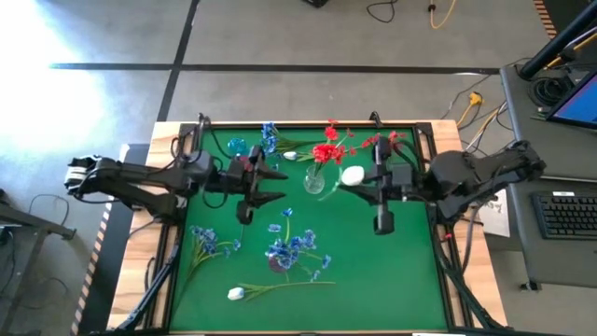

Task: Sort flowers into vase by color
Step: Put the bottom right white flower into the blue vase

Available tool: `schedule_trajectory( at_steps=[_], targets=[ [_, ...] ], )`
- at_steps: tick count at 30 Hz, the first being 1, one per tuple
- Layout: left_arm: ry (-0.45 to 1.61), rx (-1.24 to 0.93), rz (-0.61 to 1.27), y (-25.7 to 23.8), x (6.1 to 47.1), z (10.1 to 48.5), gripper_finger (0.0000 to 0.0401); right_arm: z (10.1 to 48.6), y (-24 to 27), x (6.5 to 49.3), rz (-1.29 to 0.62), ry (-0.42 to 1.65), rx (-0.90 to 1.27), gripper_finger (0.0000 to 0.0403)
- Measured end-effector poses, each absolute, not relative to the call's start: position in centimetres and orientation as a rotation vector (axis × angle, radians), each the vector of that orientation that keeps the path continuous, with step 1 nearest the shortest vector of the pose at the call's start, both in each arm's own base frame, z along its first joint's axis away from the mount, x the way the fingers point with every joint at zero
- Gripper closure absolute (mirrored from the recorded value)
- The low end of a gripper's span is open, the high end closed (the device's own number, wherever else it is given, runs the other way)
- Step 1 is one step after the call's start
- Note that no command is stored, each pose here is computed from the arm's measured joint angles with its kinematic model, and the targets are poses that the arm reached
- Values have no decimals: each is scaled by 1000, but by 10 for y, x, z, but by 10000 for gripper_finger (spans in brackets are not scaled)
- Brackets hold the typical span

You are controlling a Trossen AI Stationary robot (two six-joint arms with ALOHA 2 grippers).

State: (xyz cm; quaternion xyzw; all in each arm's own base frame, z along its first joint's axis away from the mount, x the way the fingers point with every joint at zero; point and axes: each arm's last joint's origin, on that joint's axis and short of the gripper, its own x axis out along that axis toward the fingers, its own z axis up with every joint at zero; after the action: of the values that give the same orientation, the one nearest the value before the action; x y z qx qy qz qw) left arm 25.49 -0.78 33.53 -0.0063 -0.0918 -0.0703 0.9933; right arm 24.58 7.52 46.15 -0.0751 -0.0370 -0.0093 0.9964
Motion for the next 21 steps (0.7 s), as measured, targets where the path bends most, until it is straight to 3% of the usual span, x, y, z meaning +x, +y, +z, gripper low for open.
schedule_trajectory(
  at_steps=[11,21],
  targets=[
    [-118,47,-137,-8,293,346,221,470,72,299,25,-73,-240,385],
    [-111,72,-137,-8,294,347,231,460,54,326,-29,-30,-266,385]
  ],
)
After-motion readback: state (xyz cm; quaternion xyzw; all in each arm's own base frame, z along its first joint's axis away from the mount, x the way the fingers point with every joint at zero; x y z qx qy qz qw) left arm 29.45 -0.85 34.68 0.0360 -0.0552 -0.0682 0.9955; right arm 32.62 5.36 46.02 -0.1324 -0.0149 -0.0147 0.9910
